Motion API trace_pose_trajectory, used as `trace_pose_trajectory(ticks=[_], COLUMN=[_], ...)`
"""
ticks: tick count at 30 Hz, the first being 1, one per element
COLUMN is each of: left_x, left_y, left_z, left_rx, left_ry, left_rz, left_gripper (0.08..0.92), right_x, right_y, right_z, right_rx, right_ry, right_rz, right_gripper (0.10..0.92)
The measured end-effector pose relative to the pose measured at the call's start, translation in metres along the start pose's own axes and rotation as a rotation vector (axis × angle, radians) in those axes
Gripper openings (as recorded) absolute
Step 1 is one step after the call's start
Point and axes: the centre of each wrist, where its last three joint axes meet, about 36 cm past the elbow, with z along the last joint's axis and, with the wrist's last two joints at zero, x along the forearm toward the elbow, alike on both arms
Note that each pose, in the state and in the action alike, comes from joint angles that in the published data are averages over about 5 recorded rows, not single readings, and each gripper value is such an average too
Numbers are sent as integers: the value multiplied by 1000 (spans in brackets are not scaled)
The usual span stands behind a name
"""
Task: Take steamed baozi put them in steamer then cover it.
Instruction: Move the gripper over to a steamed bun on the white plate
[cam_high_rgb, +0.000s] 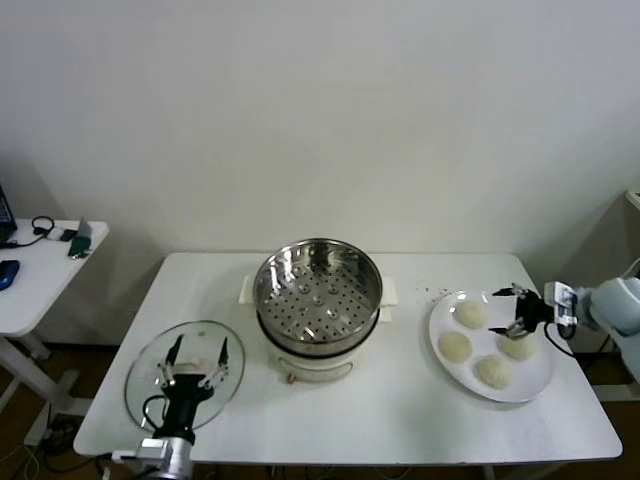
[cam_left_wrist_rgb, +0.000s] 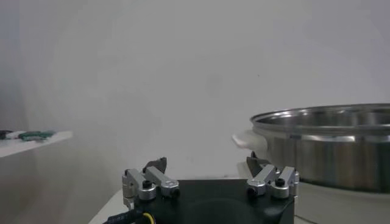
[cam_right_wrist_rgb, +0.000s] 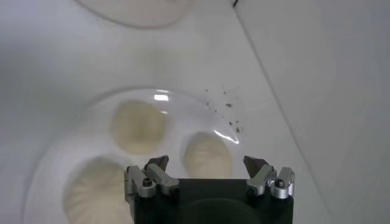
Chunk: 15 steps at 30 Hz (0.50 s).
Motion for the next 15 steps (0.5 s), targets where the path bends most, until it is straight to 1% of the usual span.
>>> trace_pose_trajectory(ticks=[4,9,15], left_x=[-4,-9,-10], left_y=[0,3,7], left_z=[-2,-4,-2], left_rx=[-8,-23,-39], left_ry=[4,15,36], left_rz=[-6,-21,-35], left_gripper=[823,823,823], right_x=[-12,-34,-55], right_y=[-17,-28,-36], right_z=[-12,-23,-33], right_rx=[41,78,104], right_ry=[59,125,176], right_rz=[-52,-115,-156], right_gripper=[823,823,823])
